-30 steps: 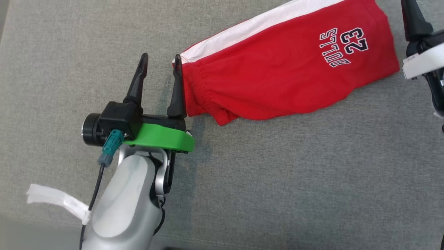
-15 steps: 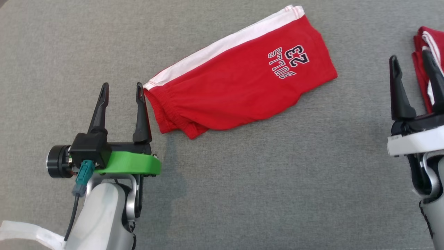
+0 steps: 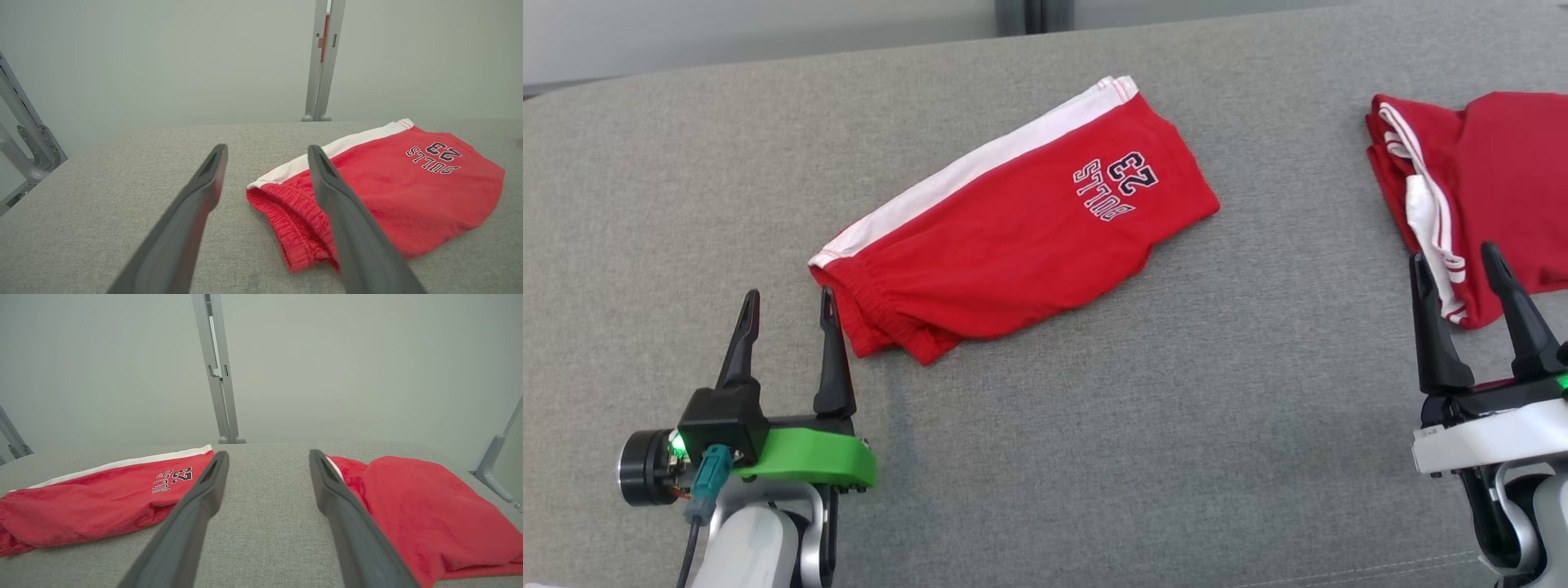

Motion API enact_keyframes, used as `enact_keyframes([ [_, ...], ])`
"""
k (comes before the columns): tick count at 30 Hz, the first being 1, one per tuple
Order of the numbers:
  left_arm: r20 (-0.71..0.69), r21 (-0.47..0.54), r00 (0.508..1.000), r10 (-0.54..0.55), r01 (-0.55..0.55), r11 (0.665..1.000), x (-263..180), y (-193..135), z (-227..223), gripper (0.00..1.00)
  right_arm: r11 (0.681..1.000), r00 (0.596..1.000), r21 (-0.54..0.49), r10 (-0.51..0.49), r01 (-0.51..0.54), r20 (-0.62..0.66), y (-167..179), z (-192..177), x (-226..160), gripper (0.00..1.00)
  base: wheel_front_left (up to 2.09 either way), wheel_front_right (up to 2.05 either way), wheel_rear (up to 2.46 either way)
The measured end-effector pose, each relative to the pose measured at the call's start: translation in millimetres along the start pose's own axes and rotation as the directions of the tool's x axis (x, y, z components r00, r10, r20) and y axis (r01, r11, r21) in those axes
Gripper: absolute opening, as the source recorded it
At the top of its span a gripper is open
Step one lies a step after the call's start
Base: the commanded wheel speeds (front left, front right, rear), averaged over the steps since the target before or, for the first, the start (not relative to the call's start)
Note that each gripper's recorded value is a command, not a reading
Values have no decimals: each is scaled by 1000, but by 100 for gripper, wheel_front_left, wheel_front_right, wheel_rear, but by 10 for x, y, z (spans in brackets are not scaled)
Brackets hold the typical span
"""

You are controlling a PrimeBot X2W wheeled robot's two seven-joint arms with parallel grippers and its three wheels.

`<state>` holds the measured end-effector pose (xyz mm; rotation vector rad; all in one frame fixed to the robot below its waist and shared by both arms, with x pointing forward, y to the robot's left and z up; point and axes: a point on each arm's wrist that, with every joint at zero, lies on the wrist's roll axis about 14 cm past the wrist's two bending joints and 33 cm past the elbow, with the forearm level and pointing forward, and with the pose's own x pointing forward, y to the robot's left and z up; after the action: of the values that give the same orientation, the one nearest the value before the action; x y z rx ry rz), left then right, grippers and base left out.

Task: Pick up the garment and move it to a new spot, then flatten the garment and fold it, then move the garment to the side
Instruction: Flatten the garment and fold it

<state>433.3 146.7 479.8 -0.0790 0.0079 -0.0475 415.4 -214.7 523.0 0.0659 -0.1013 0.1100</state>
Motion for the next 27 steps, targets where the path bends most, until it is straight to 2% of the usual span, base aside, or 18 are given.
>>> enact_keyframes([
  [5,1,-3,1000,-7,7,1000,-37,-40,28,100,1000,1000,-11,-8,8,15,1,116,-80,100,0,0,0],
  [18,1,1,1000,8,-8,1000,-48,-7,44,100,1000,1000,-9,1,-1,-1,40,107,-82,100,0,0,0],
  [27,55,-5,998,6,-6,1000,88,-32,158,100,999,999,-34,17,-19,-49,-36,-55,120,100,0,0,0],
])
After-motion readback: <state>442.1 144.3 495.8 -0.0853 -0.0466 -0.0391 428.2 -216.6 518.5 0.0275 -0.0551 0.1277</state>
